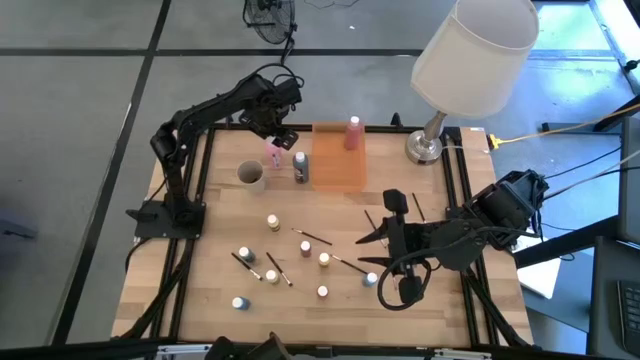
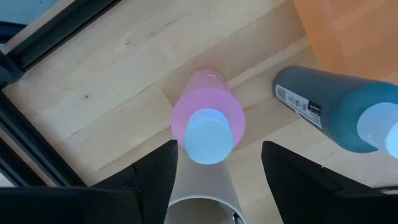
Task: Pick & Place Paint Supplies
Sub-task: Put the large pink paint bottle into the orange bin
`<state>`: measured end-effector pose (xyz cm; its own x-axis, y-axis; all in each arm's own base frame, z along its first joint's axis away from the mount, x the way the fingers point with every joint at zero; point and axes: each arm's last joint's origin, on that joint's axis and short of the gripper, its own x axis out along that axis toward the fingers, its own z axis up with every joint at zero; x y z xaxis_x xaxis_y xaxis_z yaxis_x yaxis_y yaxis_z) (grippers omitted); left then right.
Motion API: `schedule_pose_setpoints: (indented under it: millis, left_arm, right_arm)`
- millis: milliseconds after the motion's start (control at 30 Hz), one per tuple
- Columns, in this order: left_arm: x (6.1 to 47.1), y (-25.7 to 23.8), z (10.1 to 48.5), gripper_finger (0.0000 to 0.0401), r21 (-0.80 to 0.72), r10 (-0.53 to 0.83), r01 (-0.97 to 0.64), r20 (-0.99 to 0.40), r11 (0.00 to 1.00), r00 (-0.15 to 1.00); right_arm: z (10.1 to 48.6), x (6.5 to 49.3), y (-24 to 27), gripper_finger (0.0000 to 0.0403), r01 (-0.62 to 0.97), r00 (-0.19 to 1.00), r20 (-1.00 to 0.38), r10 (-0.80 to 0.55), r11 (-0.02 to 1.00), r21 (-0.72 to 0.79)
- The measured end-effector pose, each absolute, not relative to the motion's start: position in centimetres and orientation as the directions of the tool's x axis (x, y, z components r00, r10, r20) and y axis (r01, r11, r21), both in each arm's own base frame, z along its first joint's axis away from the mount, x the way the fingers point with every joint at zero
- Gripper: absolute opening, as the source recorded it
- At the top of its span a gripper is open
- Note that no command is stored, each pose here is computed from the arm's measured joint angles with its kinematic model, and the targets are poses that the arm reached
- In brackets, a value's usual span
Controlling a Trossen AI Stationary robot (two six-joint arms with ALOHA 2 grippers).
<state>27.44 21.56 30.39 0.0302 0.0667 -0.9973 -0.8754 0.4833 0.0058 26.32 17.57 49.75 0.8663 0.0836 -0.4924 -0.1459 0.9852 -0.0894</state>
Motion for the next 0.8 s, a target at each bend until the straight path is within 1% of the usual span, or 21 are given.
schedule_pose_setpoints:
  millis: [800]
  left_arm:
    - [27.44, 21.64, 30.32, 0.0229, 0.004, 0.066, -0.892, -0.997, 0.452, 0.029]
  right_arm:
    - [49.73, 26.29, 17.6, 0.0137, -0.148, 0.863, -0.496, 0.093, 0.986, -0.072]
